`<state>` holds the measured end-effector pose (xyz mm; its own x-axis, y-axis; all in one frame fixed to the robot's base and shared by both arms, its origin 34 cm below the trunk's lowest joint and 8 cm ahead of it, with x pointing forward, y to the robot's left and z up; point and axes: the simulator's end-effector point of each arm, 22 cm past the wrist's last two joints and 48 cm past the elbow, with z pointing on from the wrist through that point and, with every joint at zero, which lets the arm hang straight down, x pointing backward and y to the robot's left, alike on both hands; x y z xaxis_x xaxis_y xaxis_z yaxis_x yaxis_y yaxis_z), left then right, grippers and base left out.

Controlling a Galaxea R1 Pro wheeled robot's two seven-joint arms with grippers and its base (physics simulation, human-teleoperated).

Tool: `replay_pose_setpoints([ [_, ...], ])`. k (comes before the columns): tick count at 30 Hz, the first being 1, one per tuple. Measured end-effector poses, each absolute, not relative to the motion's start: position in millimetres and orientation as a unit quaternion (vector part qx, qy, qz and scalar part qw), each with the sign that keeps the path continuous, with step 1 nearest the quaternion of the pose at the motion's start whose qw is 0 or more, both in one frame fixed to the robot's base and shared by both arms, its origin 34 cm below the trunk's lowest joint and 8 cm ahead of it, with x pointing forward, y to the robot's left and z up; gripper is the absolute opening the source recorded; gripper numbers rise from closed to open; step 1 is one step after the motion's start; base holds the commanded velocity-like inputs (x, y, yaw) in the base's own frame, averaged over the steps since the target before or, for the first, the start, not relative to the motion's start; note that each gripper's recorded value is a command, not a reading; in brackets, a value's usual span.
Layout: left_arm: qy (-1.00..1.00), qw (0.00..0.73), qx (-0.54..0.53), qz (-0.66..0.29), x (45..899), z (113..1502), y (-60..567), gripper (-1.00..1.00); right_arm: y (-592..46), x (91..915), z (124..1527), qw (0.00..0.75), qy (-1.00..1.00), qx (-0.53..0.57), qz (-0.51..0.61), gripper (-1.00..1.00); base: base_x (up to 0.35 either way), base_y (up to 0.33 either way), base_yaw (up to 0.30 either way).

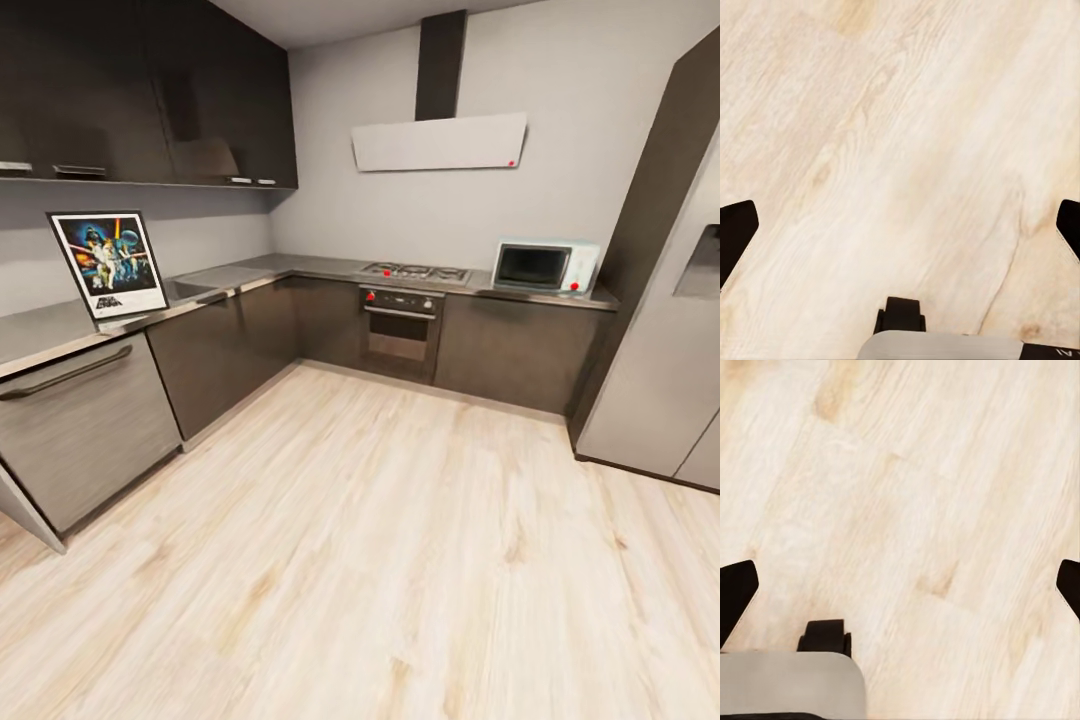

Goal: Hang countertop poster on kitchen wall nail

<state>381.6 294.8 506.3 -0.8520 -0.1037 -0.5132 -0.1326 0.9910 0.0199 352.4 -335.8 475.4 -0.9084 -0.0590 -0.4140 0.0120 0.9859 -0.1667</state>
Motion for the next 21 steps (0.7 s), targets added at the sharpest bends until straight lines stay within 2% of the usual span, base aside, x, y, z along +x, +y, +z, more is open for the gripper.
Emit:
replay_pose_setpoints([
  [21,0.962,0.264,-0.061,0.027,381.0,506.0,295.0,1.0,-336.4,353.0,475.7,0.215,0.973,-0.011,-0.083,1.0,0.34,0.0,0.0],
])
